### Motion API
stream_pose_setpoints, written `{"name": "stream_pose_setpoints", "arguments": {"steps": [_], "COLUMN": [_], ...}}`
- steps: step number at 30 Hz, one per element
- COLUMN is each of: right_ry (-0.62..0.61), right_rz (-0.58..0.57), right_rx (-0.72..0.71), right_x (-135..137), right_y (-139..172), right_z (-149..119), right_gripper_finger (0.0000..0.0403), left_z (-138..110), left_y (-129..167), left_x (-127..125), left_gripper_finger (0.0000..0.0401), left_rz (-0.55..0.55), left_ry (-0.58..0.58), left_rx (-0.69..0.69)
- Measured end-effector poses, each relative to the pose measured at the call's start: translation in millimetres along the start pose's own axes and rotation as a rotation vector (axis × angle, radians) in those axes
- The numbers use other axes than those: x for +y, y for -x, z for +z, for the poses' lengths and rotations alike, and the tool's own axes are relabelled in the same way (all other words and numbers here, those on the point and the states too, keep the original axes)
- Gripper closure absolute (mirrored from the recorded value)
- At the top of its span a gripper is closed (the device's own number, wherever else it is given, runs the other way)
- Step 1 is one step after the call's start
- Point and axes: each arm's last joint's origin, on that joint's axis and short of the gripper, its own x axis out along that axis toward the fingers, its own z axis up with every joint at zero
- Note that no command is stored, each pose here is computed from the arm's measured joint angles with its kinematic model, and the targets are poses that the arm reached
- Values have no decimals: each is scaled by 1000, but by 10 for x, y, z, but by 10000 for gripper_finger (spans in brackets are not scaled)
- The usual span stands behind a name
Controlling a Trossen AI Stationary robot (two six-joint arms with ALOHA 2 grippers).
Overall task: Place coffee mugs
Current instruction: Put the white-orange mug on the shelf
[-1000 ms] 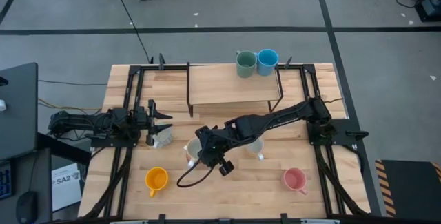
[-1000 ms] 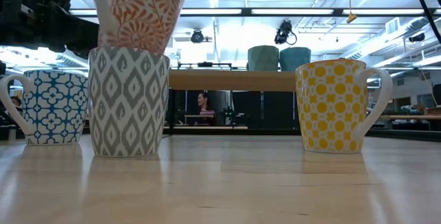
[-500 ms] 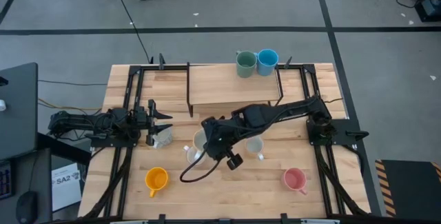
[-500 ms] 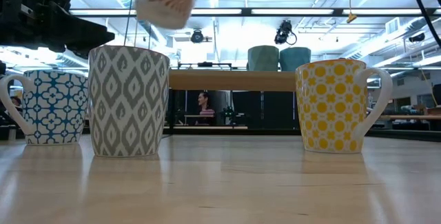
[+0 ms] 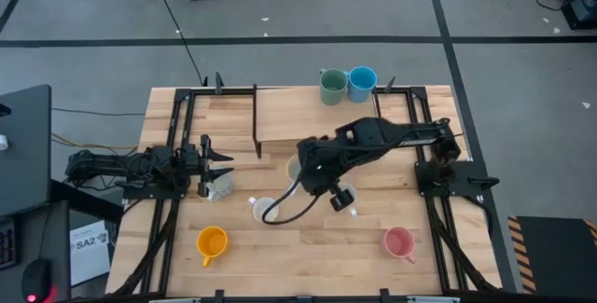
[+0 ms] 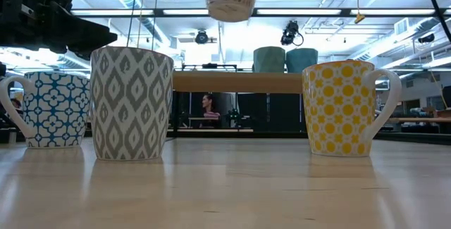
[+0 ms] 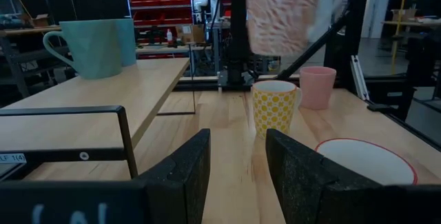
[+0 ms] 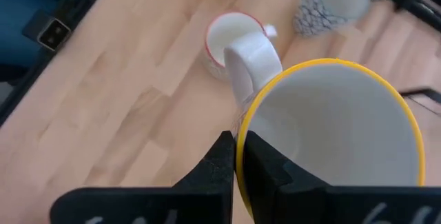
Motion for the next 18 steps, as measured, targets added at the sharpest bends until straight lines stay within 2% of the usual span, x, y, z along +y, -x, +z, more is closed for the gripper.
{"name": "stream_pose_setpoints", "arguments": {"steps": [8,14,18], "right_ry": [-53,-96,-111], "right_rz": [-13,-74,-115], "right_rx": [15,24,-20], "right_x": [-32,-80,-131], "right_y": [435,722,916], "right_z": [-236,-417,-512], "right_gripper_finger": [380,380,378], "left_z": [0,0,0], "left_y": [0,0,0], "left_x": [0,0,0], "left_gripper_finger": [253,253,253], "left_rz": [0,0,0], "left_ry": [0,0,0], "left_rx": [0,0,0]}}
